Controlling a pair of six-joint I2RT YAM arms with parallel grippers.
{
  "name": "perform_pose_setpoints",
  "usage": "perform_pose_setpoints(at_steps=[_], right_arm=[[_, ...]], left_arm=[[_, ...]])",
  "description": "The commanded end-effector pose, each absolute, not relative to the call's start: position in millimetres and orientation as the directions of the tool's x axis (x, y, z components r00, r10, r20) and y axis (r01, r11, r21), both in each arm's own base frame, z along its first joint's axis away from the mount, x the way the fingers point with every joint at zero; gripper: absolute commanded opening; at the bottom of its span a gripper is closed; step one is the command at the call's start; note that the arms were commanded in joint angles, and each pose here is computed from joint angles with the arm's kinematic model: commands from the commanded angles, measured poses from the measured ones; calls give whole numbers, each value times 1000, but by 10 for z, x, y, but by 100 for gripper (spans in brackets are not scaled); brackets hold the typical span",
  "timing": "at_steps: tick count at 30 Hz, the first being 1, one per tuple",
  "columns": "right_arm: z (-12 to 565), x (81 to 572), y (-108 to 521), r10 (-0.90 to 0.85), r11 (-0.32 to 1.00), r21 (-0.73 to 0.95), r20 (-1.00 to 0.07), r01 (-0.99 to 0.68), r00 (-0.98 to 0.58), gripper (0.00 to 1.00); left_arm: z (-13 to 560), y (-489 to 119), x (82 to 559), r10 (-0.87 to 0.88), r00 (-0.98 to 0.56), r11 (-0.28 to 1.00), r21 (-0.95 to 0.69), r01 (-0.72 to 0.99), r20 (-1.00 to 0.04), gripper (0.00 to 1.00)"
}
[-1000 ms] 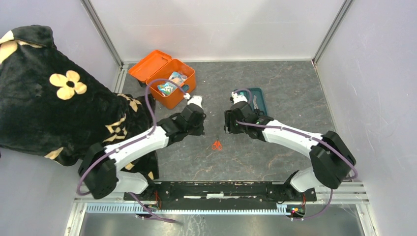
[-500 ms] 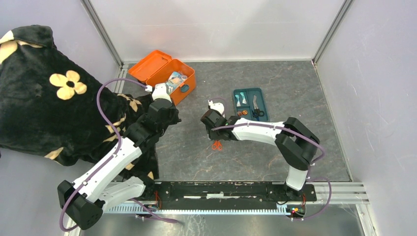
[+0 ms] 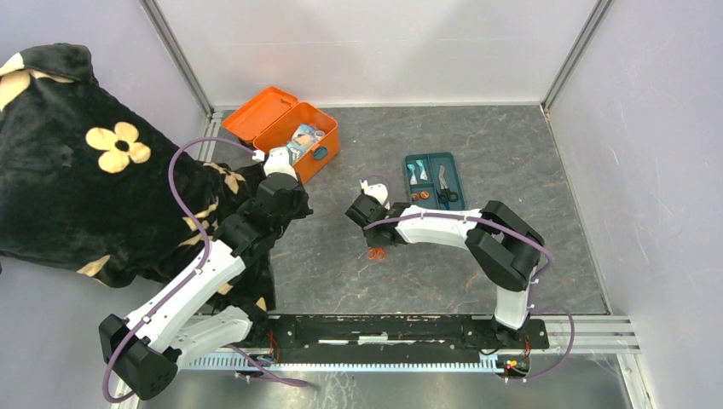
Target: Organize the medicine kit
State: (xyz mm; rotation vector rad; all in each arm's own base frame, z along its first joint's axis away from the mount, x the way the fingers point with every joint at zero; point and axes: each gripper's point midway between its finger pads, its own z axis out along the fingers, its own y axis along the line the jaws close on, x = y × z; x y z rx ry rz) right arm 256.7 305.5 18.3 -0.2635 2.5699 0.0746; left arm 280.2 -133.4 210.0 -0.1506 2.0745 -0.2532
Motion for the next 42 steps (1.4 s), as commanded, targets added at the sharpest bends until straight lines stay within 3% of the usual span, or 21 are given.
perform_pose_setpoints(at_steps=[1, 12, 15, 23, 29, 33, 42], right_arm=[[92, 2531, 3061, -135, 984, 28, -518, -175, -845, 41], [72, 2636, 2797, -118, 990, 8, -510, -142, -852, 5], [186, 2737, 2731, -110, 990, 13, -542, -139, -833, 0], [654, 3020, 2724, -106, 977, 73, -644, -199, -758, 0], [733, 3140, 2663, -118, 968, 95, -643, -231, -757, 1], [607, 3042, 2779, -154, 947, 134, -605, -291, -781, 22], [375, 2908, 2945, -215, 947, 86, -547, -309, -809, 36]], left_arm=[[2158, -1317, 2819, -200, -471, 972, -233, 12, -859, 2], [2101, -1355, 2823, -201, -485, 971, -239, 18, -851, 2], [2075, -1364, 2823, -198, -492, 971, -238, 20, -848, 2], [2010, -1398, 2829, -196, -509, 970, -241, 23, -838, 2], [1966, -1425, 2837, -187, -522, 971, -237, 30, -832, 2], [1911, -1471, 2834, -186, -540, 969, -245, 40, -821, 2], [1919, -1493, 2817, -193, -540, 964, -261, 51, -819, 3]])
